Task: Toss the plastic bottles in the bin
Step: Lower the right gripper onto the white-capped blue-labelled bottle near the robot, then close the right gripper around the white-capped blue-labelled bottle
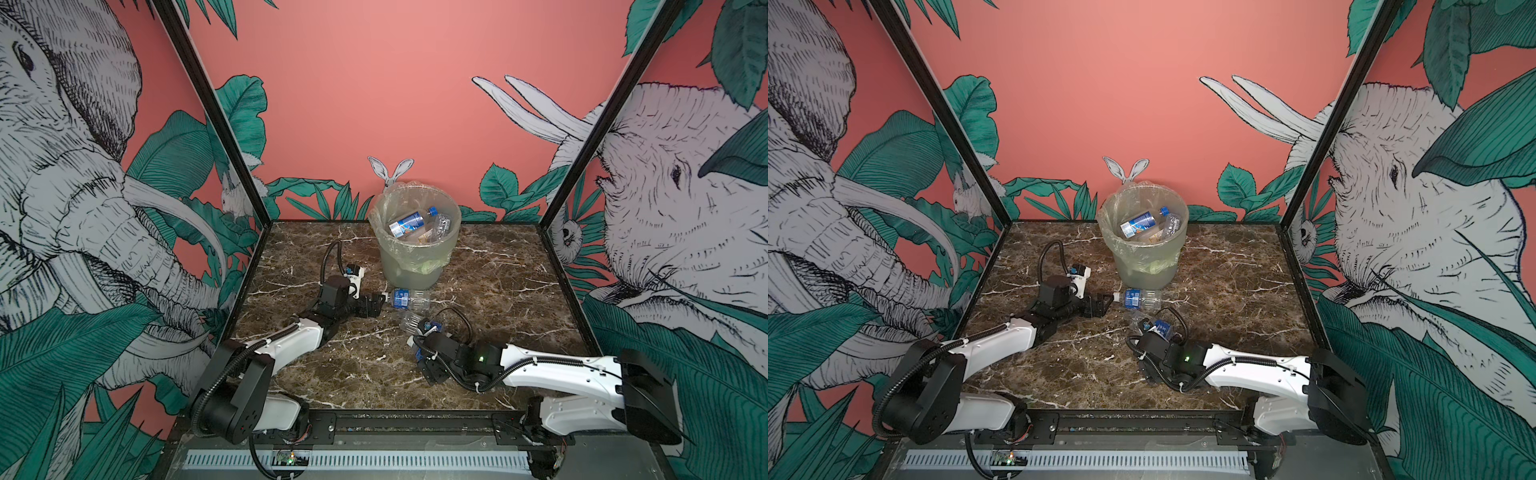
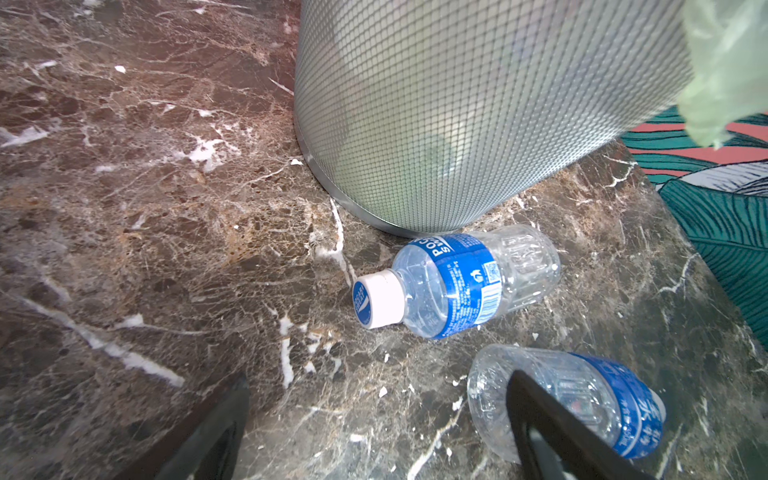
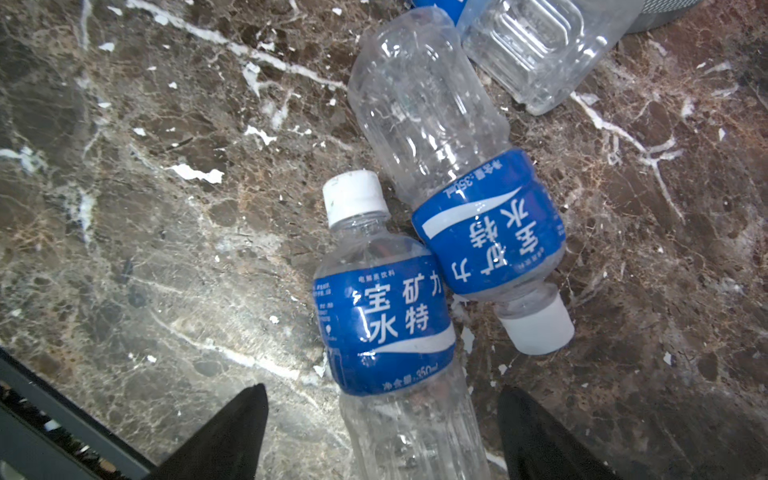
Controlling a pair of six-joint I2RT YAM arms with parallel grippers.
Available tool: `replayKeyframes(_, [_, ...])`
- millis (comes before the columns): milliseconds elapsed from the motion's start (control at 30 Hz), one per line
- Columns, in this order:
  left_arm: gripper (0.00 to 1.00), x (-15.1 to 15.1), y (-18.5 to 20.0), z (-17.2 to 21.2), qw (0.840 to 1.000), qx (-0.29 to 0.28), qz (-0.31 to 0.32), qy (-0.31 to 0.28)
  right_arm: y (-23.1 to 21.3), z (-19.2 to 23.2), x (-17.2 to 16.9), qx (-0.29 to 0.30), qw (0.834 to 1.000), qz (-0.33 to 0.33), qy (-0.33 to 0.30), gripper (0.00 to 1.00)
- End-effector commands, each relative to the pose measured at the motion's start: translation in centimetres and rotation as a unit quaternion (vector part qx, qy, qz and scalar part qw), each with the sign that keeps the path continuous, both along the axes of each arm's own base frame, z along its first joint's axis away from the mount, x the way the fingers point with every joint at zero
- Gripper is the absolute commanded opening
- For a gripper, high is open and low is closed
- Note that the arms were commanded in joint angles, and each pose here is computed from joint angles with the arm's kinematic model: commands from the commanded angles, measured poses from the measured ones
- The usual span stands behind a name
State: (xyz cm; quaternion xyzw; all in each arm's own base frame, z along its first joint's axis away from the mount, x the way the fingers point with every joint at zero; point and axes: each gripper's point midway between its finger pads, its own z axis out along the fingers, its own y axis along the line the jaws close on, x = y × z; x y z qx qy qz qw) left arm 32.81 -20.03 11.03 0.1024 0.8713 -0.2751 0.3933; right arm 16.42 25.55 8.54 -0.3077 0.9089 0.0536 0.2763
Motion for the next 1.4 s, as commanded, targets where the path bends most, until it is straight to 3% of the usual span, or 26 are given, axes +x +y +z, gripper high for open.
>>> replayKeyframes(0, [0.96,-0.2,0.1,0.3,1.000,-0.008,0.000,-0.004,-0.1,0.4,0.8,-0.016,1.000,-0.009,-0.020,0.88])
replayKeyframes(433, [0.96,-0.3,0.2,0.2,1.000,-0.005,0.000,-0.004,1.4,-2.3,0.3,-0.042,0.999,0.015,0.017,0.74])
replayKeyframes(700, [0.96,-0.3,0.1,0.1,1.000,-0.006,-0.002,-0.002,2.8,-3.7,-0.4,-0.026,0.998,0.023,0.048,0.74])
replayKeyframes(1067, [0.96,-0.2,0.0,0.0,1.000,-0.007,-0.003,0.000,3.2,-6.1,-0.2,-0.054,0.997,0.011,0.062,0.74])
replayKeyframes(1367, [0.96,-0.2,0.0,-0.1,1.000,-0.007,-0.003,0.002,2.9,-4.8,0.2,-0.031,0.999,0.008,0.036,0.56])
